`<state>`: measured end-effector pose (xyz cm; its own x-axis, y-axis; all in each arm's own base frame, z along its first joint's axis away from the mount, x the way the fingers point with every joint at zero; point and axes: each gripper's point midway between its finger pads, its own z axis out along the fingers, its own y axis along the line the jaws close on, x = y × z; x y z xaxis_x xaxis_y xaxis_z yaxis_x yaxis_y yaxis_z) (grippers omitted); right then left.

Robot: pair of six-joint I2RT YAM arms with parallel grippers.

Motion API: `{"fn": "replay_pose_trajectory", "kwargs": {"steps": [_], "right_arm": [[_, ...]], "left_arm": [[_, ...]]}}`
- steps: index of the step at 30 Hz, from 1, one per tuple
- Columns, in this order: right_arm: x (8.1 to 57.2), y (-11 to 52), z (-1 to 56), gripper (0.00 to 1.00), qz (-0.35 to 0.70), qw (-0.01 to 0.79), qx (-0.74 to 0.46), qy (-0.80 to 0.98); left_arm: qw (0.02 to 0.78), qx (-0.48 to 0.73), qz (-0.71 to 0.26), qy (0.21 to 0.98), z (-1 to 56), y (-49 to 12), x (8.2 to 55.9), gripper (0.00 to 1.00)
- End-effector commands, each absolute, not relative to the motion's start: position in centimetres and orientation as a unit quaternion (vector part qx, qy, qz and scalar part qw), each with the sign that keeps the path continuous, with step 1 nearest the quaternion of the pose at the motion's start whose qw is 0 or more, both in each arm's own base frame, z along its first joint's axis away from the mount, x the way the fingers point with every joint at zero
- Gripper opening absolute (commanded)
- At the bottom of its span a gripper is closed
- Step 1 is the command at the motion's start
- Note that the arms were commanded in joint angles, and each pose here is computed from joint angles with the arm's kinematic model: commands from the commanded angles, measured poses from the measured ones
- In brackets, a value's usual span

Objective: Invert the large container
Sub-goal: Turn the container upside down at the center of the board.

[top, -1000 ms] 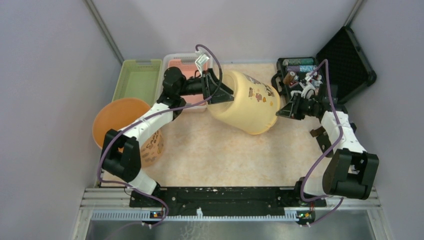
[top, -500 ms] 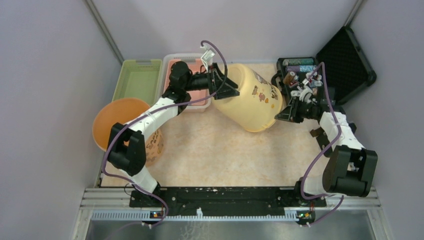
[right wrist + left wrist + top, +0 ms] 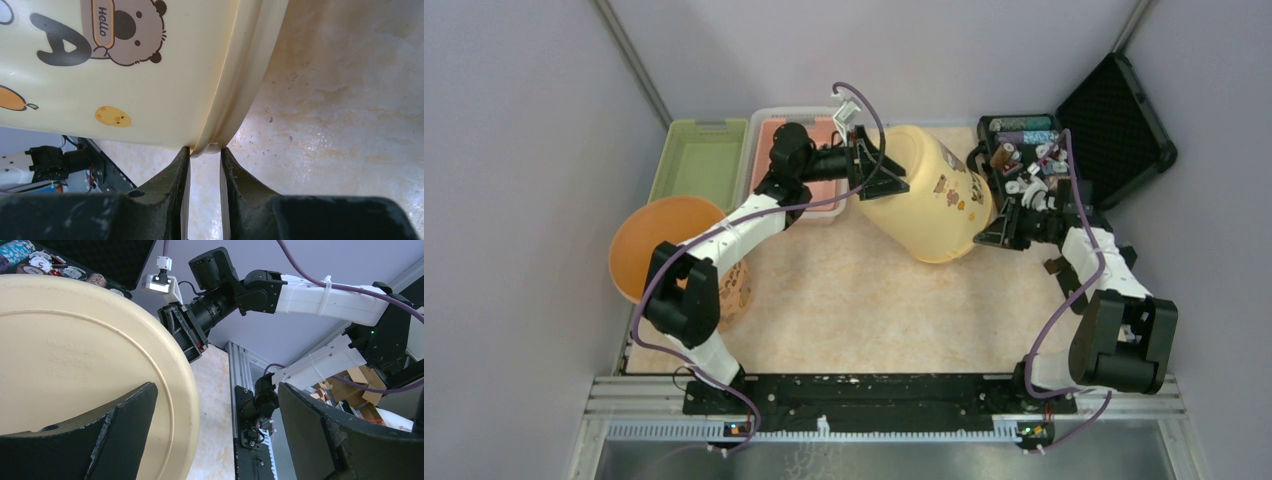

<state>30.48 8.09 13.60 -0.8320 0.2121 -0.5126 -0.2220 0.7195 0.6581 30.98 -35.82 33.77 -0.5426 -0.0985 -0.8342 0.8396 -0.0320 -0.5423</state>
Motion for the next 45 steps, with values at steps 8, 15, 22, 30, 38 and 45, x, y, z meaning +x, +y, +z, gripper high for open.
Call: {"fn": "replay_pose_trajectory", "kwargs": {"steps": [8, 15, 22, 30, 38, 45], "right_arm": [[31.1, 9.8, 17.1, 0.18, 0.422, 0.356, -0.080, 0.830], [31.1, 9.8, 16.6, 0.19, 0.419, 0.358, -0.081, 0.830], [31.1, 9.8, 15.9, 0.19, 0.420, 0.357, -0.078, 0.831], [31.1, 9.8, 15.8, 0.19, 0.419, 0.358, -0.079, 0.831], [31.0, 9.7, 15.6, 0.20, 0.418, 0.356, -0.077, 0.833], [31.1, 9.7, 15.4, 0.20, 0.417, 0.356, -0.076, 0.833]], "left_arm": [[0.264, 0.301, -0.653, 0.643, 28.0, -38.4, 29.5, 0.99], [0.259, 0.307, -0.650, 0.645, 27.3, -39.0, 29.0, 0.99], [0.249, 0.309, -0.651, 0.647, 26.6, -39.5, 28.7, 0.99], [0.251, 0.314, -0.647, 0.648, 26.4, -39.7, 28.3, 0.99], [0.247, 0.318, -0.645, 0.649, 26.0, -40.1, 28.0, 0.99], [0.243, 0.321, -0.643, 0.652, 25.6, -40.4, 27.9, 0.99]]}}
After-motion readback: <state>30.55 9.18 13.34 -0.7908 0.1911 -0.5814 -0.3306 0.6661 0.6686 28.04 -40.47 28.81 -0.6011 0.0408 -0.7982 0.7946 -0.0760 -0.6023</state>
